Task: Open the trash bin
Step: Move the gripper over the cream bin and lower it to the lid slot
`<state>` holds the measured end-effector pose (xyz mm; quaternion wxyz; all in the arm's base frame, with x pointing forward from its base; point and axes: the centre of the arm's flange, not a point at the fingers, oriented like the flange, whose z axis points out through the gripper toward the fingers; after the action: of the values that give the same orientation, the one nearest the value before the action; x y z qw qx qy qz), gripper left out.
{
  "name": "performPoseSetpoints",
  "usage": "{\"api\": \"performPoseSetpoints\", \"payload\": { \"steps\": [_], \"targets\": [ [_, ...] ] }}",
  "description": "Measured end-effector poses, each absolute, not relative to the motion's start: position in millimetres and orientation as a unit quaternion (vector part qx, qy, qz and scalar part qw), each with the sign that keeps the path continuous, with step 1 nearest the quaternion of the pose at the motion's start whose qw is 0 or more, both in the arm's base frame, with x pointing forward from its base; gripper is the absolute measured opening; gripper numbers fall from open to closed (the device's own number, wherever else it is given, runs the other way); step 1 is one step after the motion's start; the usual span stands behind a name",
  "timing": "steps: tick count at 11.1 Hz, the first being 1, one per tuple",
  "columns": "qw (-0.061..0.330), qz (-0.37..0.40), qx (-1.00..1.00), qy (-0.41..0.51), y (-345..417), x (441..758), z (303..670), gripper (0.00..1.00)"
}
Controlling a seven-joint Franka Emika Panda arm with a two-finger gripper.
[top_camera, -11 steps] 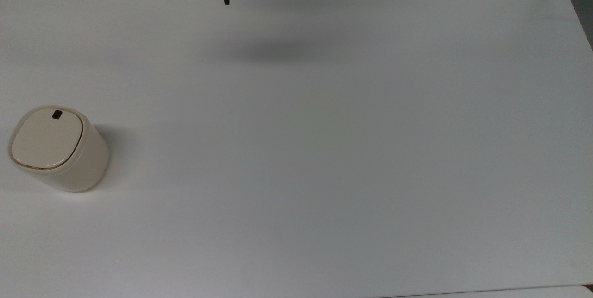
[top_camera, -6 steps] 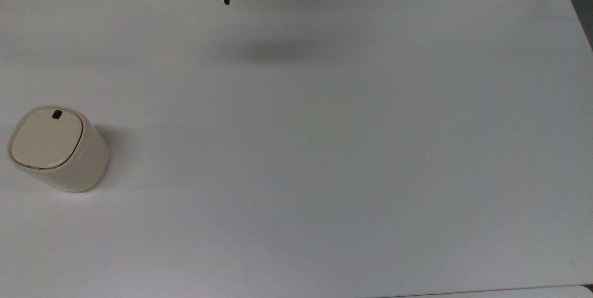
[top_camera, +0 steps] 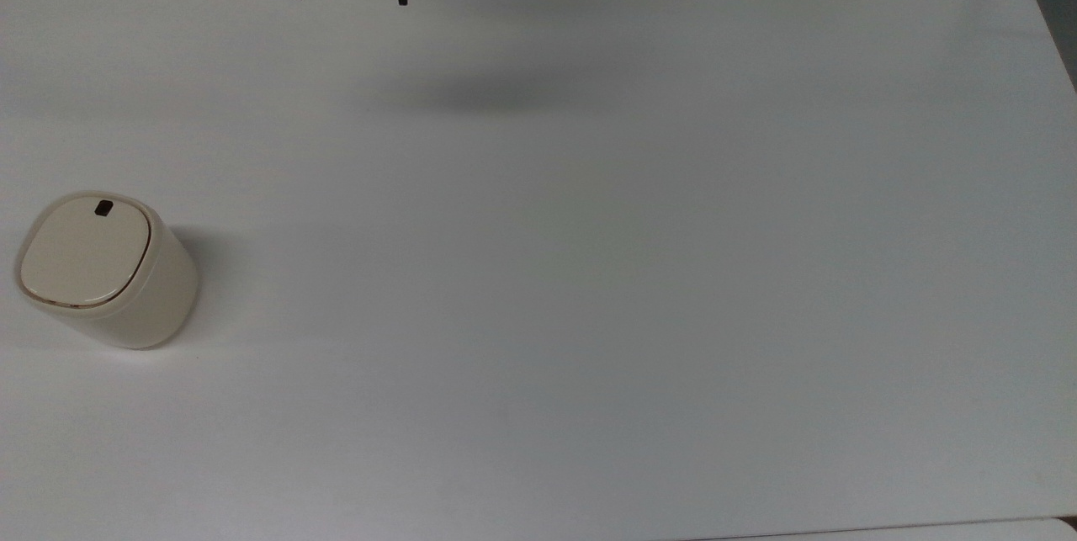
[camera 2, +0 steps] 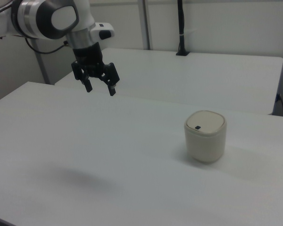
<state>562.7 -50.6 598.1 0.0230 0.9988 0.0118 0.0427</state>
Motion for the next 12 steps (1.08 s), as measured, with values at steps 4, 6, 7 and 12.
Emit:
{"api": "performPoseSetpoints", "payload": {
  "steps": [4, 6, 7, 12],
  "targets": [
    [0.032, 0.079, 0.996, 0.015, -90.3, 566.8, 603.7, 0.95],
    [0.044, 0.127, 0.991, -0.009, -119.7, 575.9, 607.1, 0.87],
    [0.049, 0.155, 0.986, -0.034, -137.0, 582.7, 605.5, 0.70],
    [0.047, 0.281, 0.936, -0.208, -212.2, 632.0, 544.5, 0.01]
  ]
}}
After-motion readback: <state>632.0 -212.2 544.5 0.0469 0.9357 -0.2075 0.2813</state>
